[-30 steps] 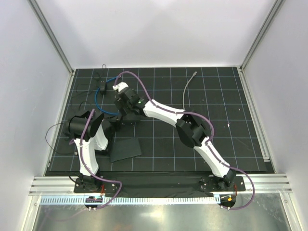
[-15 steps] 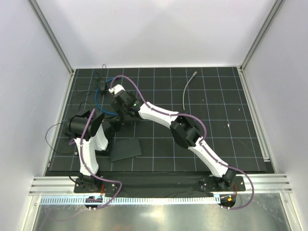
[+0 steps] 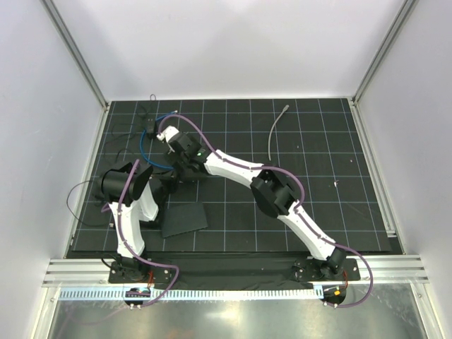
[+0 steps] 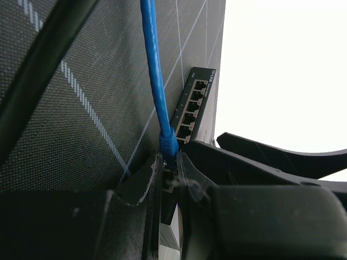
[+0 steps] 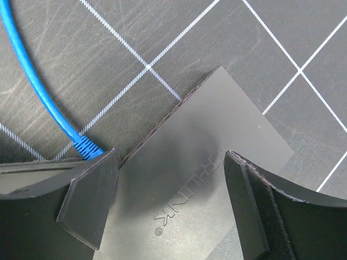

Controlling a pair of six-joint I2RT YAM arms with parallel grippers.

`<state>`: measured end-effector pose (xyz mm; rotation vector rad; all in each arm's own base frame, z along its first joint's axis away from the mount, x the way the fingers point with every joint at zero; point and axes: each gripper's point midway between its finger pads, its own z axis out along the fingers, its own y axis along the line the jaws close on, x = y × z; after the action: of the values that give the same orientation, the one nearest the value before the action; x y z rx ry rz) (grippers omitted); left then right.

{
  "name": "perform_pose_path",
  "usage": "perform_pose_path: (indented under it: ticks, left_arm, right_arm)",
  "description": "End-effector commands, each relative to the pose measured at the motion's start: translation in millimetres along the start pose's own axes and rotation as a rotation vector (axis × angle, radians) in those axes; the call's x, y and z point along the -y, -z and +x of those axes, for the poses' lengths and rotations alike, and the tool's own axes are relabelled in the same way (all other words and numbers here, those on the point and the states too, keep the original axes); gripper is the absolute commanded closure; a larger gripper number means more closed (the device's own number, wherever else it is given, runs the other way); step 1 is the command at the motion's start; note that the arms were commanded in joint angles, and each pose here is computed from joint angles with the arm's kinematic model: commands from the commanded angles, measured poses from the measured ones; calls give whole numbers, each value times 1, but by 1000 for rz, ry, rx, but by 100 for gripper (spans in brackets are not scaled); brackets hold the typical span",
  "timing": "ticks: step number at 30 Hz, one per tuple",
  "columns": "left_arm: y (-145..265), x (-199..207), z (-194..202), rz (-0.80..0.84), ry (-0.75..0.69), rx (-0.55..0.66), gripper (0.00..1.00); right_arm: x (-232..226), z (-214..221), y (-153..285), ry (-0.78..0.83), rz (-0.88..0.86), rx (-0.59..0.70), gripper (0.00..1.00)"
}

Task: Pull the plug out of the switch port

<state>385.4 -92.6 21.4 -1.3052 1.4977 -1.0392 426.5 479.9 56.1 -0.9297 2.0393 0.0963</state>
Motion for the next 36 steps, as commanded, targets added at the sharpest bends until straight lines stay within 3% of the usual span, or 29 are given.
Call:
perform_pose_path:
  ticks: [1, 12, 21, 28, 32, 35, 36]
  left_arm:
    - [7, -37, -20, -125, -13, 70, 100]
    - [3, -31, -31, -117, -3, 91, 100]
    - [2, -22, -36, -109, -24, 106, 100]
    - [2, -11, -47, -128, -78, 142, 100]
    - [0, -5, -46, -109, -91, 139, 100]
    - [-2, 4, -45, -84, -128, 130, 100]
    - [-2, 8, -44, -73, -133, 126, 100]
  right_arm:
    - [13, 27, 17, 91, -47, -109, 16]
    - [-3, 39, 19, 134, -196, -93, 16]
    - [-10, 78, 19, 289, -287, -224, 18]
    - [-3, 87, 19, 269, -298, -269, 18]
    - [-6, 75, 20, 219, -312, -222, 16]
    - [-13, 57, 22, 131, -356, -137, 14]
    - [-9, 30, 27, 99, -342, -48, 14]
